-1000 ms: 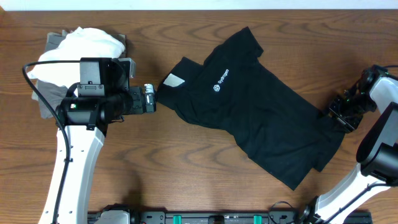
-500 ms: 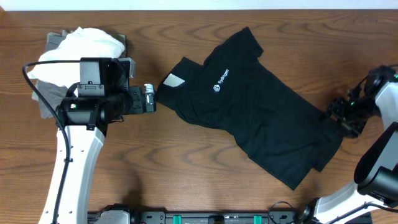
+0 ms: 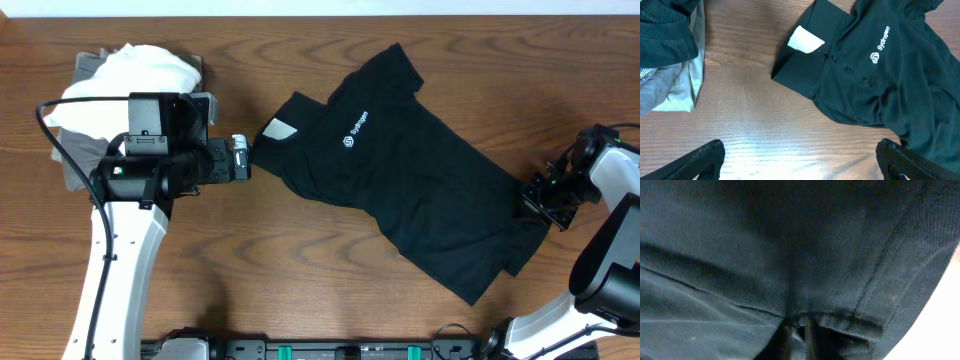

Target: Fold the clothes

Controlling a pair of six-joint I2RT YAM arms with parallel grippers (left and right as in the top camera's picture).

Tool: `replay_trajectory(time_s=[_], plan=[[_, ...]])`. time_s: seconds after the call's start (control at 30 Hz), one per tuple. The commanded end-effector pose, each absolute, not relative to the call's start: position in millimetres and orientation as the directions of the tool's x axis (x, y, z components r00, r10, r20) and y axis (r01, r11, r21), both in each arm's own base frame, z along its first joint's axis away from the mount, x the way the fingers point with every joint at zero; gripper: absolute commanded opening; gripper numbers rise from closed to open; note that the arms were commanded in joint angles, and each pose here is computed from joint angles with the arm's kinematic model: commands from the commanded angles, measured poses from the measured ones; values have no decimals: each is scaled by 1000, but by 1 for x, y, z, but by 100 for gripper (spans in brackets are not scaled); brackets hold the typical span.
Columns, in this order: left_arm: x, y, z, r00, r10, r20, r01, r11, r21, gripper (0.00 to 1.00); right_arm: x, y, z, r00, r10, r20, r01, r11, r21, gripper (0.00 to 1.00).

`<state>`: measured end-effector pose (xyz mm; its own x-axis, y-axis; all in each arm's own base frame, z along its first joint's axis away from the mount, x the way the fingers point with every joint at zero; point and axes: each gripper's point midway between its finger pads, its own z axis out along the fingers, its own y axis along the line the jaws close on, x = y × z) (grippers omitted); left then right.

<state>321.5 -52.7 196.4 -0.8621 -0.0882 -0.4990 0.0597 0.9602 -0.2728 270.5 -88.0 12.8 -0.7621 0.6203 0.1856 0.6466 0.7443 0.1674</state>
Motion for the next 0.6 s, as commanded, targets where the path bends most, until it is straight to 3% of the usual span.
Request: replay_trajectory(time_s=[0.0, 0.17, 0.3, 0.33, 0.37, 0.4, 0.57], plan=[[324, -53, 203, -854, -76, -515, 71, 963, -260, 98, 279, -90, 21, -759, 631, 159, 651, 737, 181, 1], [324, -53, 203, -853, -76, -516, 71, 963, -260, 98, 294, -87, 51, -785, 615, 78, 612, 748, 258, 1], [324, -53, 203, -853, -77, -517, 71, 963, -261, 98, 282, -91, 63, -785, 616, 68, 615, 761, 208, 3], [324, -53, 203, -853, -76, -516, 71, 963, -260, 98, 278, -89, 64, -784, 615, 81, 617, 760, 205, 18], [324, -53, 203, -853, -76, -517, 72, 963, -261, 98, 275, -88, 63, -783, 615, 98, 620, 758, 201, 40], [324, -53, 203, -853, -76, -517, 72, 963, -260, 98, 272, -86, 61, -782, 614, 110, 622, 757, 198, 47], [324, -53, 203, -853, -76, -516, 72, 963, -261, 98, 260, -80, 38, -753, 644, 138, 658, 729, 188, 61]])
